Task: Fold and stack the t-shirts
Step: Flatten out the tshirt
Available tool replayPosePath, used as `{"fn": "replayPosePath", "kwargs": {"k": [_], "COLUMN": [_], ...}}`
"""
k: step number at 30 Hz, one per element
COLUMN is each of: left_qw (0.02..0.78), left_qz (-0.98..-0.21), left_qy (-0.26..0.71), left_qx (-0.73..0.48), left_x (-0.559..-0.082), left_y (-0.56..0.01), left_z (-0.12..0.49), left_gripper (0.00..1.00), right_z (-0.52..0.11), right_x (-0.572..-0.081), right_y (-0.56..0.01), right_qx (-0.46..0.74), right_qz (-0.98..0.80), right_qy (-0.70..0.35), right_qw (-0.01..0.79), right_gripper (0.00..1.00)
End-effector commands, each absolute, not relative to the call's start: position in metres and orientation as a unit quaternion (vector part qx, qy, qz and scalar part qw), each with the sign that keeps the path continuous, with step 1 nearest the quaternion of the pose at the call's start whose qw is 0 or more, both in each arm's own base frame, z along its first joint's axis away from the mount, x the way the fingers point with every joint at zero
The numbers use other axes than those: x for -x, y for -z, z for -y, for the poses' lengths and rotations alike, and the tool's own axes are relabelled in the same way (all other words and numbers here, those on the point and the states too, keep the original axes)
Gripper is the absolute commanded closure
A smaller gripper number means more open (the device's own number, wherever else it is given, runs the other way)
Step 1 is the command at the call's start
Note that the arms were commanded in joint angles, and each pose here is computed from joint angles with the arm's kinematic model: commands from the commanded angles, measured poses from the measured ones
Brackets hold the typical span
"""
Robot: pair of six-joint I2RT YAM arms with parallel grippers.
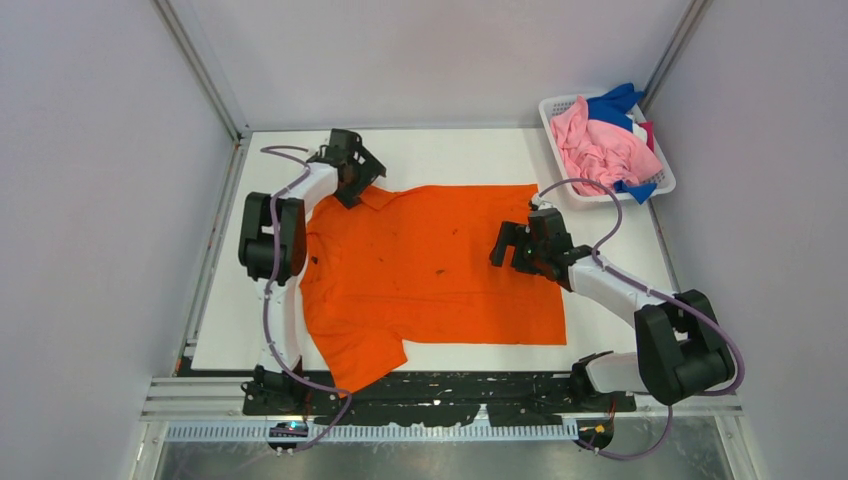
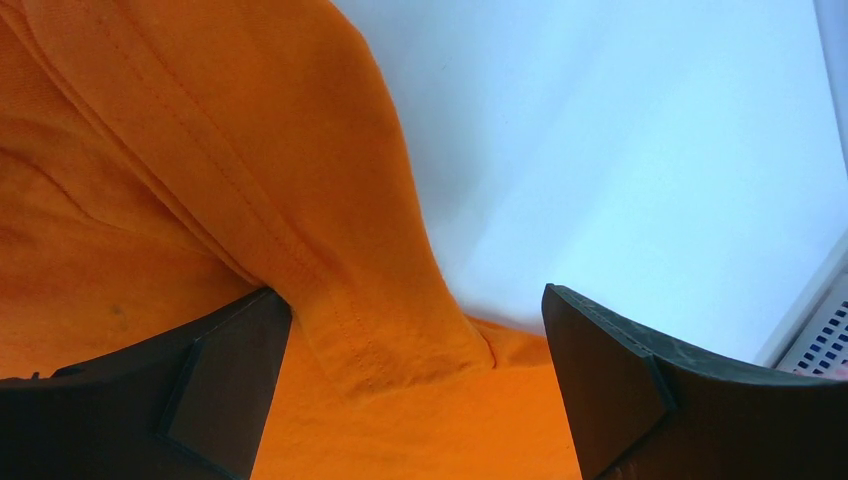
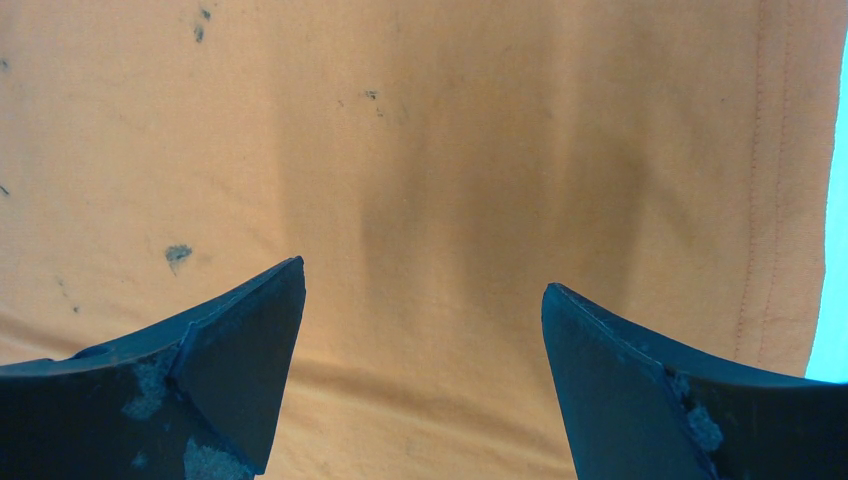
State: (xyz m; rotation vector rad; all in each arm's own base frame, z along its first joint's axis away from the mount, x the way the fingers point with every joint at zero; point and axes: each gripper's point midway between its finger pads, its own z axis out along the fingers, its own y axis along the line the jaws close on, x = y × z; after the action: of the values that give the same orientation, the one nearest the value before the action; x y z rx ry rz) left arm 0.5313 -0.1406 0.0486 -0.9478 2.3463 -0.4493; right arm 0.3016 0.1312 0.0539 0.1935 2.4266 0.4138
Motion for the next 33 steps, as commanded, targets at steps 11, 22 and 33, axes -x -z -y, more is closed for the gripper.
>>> {"fn": "replayPosePath", "kwargs": {"k": [11, 22, 33], "left_qw": [0.363, 0.449, 0.508], "left_qz": [-0.777, -0.652, -0.688], "left_qy": [0.323, 0.462, 0.433], "left_qx": [0.399, 0.4, 0.285], "left_x": [-0.622, -0.712, -0.688], "left_y": [-0.094, -0.163, -0.229], "left_z": [0.183, 0.265, 0.267], "left_gripper": [0.0, 0.0, 0.0], "right_z": [-0.131, -0.124, -0.12], "right_x": [-0.33, -0.346, -0.349], "right_y": [-0.078, -0.075, -0.078], "right_qx": [-0.082, -0.098, -0.094], "right_qz": [-0.911, -0.909, -0.907], "right_qy": [-0.163, -0.158, -0.162], "right_qw": [0.37, 0.373, 0.378], "right_gripper": [0.05, 0.05, 0.05]}}
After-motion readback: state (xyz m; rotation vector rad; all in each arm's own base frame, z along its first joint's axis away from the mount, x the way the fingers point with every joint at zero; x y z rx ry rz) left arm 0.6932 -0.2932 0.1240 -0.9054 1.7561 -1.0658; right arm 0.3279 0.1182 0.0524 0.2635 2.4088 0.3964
